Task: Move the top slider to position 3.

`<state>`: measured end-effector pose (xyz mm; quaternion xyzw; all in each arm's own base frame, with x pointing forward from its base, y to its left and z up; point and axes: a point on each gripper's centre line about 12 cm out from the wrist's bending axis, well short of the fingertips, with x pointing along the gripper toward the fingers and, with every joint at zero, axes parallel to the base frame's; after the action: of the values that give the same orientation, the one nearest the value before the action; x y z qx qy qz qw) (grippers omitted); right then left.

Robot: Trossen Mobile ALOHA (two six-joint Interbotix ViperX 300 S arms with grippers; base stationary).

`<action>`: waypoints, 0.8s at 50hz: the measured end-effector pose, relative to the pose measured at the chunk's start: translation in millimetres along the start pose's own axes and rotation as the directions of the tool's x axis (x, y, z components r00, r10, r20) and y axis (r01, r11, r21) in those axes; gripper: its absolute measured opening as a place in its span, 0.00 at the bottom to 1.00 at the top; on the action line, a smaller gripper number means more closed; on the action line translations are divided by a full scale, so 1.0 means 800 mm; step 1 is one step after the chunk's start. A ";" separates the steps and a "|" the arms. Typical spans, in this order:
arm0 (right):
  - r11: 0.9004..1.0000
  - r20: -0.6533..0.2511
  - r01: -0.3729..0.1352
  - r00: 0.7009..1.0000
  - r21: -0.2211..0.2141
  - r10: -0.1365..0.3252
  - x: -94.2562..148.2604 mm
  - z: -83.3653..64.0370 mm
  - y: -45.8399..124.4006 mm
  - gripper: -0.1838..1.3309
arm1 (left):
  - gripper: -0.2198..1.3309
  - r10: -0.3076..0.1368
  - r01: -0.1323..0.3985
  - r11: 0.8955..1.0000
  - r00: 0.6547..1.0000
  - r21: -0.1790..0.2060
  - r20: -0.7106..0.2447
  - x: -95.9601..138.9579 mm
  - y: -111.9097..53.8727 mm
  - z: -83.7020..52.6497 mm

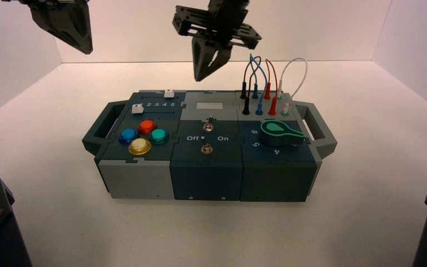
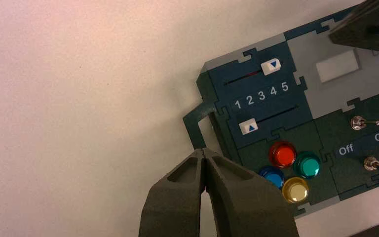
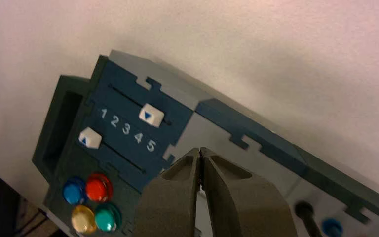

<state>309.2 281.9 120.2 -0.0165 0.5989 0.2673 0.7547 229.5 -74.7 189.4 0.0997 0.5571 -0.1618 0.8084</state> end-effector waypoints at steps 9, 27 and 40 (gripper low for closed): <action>0.999 -0.029 -0.024 0.999 0.038 0.025 0.018 0.005 0.005 0.03 | 0.03 0.000 0.000 1.000 1.000 0.000 0.002 0.000 0.000 0.000; 0.995 -0.048 -0.055 0.997 0.082 0.059 0.031 0.006 0.012 0.03 | 0.03 0.000 0.000 1.000 1.000 0.000 -0.002 0.000 0.000 0.000; 0.993 -0.066 -0.064 0.995 0.097 0.070 0.043 0.004 0.016 0.03 | 0.03 0.000 0.000 1.000 1.000 0.000 -0.003 0.000 0.000 0.000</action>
<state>311.2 307.2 93.7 0.0303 0.6368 0.2630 0.7242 229.3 -74.3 189.3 0.1000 0.5583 -0.1616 0.8076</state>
